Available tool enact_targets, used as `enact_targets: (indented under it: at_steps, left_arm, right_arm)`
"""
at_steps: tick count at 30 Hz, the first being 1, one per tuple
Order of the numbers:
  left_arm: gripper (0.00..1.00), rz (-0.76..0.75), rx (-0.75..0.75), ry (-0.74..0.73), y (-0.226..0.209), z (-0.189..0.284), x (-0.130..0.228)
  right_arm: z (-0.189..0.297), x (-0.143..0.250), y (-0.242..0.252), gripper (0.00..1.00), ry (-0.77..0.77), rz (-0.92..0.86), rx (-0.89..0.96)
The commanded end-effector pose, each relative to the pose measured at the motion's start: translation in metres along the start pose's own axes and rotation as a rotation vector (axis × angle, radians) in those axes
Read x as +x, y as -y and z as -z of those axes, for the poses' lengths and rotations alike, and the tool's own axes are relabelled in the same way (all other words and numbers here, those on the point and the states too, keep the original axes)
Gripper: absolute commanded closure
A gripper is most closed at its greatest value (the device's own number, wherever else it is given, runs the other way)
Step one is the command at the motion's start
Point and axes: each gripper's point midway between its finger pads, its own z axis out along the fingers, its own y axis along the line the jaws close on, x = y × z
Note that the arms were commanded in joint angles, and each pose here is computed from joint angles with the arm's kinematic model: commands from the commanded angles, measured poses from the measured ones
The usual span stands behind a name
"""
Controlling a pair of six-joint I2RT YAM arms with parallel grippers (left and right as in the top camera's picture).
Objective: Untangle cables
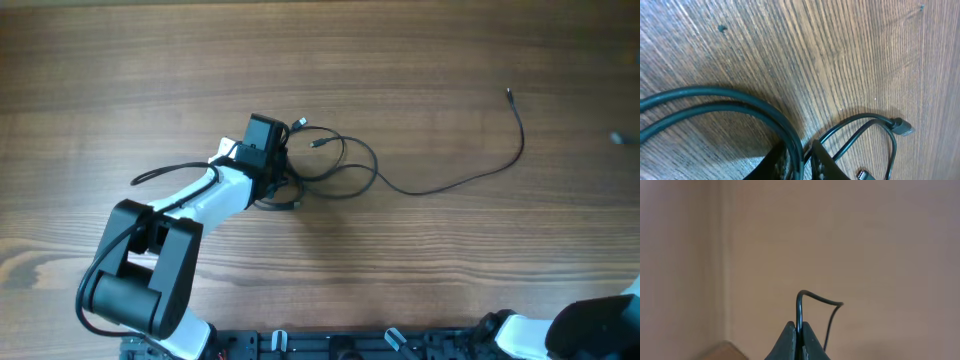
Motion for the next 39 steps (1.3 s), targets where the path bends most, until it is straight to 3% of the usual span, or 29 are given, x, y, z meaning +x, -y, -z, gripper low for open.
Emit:
enact_targets:
  at_steps: [1, 8, 13, 18, 23, 25, 27, 29, 30, 31, 34, 39]
  left_arm:
    - [0.82, -0.018, -0.147, 0.027, -0.047, -0.012, -0.006]
    - [0.82, -0.018, -0.149, 0.027, -0.048, -0.012, -0.006]
    - [0.83, -0.018, -0.149, 0.027, -0.048, -0.012, -0.006]
    - [0.83, -0.019, -0.154, 0.027, -0.049, -0.012, -0.006]
    - [0.83, -0.019, -0.154, 0.027, -0.049, -0.012, -0.006]
    - [0.80, -0.018, -0.154, 0.027, -0.049, -0.012, -0.006]
    - [0.69, -0.018, -0.154, 0.027, -0.049, -0.012, -0.006]
    - [0.41, -0.018, -0.154, 0.027, -0.049, -0.012, -0.006]
    - [0.30, -0.018, -0.154, 0.027, -0.049, -0.012, -0.006]
    - [0.18, -0.018, -0.154, 0.027, -0.049, -0.012, -0.006]
    - [0.00, -0.018, -0.154, 0.026, -0.049, -0.012, -0.006]
    - [0.00, -0.018, -0.156, 0.026, -0.049, -0.012, -0.006]
  right_arm:
    - [-0.010, 0.027, -0.008, 0.95, -0.083, 0.057, -0.083]
    - [-0.024, 0.129, -0.042, 0.95, -0.375, 0.068, -0.212]
    - [-0.030, 0.225, -0.026, 0.96, -0.648, 0.032, -0.051]
    - [-0.032, 0.287, 0.003, 0.96, -0.799, 0.046, 0.040]
    - [-0.022, 0.342, 0.038, 0.95, -0.951, -0.048, 0.142]
    - [-0.017, 0.356, 0.036, 0.82, -0.987, -0.081, 0.104]
    - [-0.013, 0.364, 0.022, 0.57, -1.008, -0.129, 0.022]
    - [-0.014, 0.364, 0.013, 0.27, -1.006, -0.156, -0.026]
    - [-0.016, 0.361, 0.009, 0.00, -0.996, -0.165, -0.044]
    - [-0.017, 0.358, 0.006, 0.00, -0.988, -0.170, -0.055]
    - [-0.017, 0.334, 0.004, 0.00, -0.950, -0.215, -0.042]
    - [-0.018, 0.257, 0.007, 0.00, -0.781, -0.298, -0.057]
